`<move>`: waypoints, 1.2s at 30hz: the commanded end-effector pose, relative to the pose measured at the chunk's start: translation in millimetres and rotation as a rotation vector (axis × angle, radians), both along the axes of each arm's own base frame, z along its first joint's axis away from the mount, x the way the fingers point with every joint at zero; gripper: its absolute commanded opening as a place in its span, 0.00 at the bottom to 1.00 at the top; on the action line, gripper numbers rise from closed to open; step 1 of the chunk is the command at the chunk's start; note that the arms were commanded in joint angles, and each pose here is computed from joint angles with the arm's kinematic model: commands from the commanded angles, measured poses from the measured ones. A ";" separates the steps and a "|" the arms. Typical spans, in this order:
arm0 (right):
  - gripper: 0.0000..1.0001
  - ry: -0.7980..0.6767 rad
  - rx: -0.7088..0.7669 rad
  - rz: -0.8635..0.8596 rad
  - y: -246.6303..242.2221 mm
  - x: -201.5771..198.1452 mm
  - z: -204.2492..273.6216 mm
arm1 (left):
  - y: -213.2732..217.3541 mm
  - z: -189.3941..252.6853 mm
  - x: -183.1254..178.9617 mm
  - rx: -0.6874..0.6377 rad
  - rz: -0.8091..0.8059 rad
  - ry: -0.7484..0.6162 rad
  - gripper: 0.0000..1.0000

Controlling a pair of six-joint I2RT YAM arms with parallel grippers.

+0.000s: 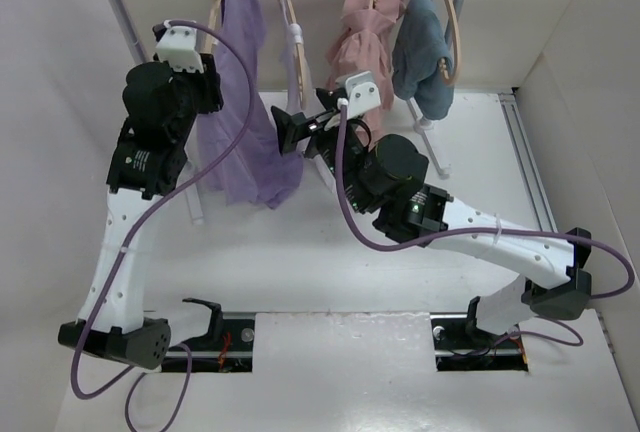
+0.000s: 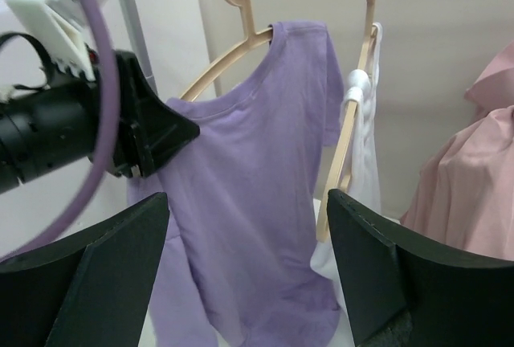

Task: Place the t-shirt on the hanger
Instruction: Hang the hanger with tshirt onto the clothesline

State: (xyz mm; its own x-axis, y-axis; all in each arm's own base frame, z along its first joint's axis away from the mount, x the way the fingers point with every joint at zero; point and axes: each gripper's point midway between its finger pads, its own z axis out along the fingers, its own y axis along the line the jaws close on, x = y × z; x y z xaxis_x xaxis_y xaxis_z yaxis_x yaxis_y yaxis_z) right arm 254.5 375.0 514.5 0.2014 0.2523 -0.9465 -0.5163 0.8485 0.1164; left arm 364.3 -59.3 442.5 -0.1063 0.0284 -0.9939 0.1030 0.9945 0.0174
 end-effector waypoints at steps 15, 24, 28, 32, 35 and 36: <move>0.84 -0.034 0.056 0.035 -11.8 -19.5 20.2 | -4.4 71.6 21.3 -0.010 -0.010 -0.205 0.34; 0.84 -0.037 0.065 0.044 -10.2 -23.0 22.0 | -1.8 113.4 23.5 0.002 0.002 -0.301 0.31; 0.84 -0.037 0.065 0.044 -10.2 -23.0 22.0 | 0.7 110.5 30.0 0.013 0.022 -0.292 0.39; 0.84 -0.040 0.062 0.052 -11.0 -24.5 21.5 | 2.4 117.4 22.1 0.009 0.023 -0.310 0.69; 0.85 -0.054 0.040 0.075 -5.8 -26.7 18.2 | 6.5 133.7 3.2 -0.004 0.025 -0.368 0.80; 0.85 -0.065 0.029 0.082 -4.6 -27.6 18.8 | 7.6 137.5 -1.7 -0.007 0.025 -0.378 0.82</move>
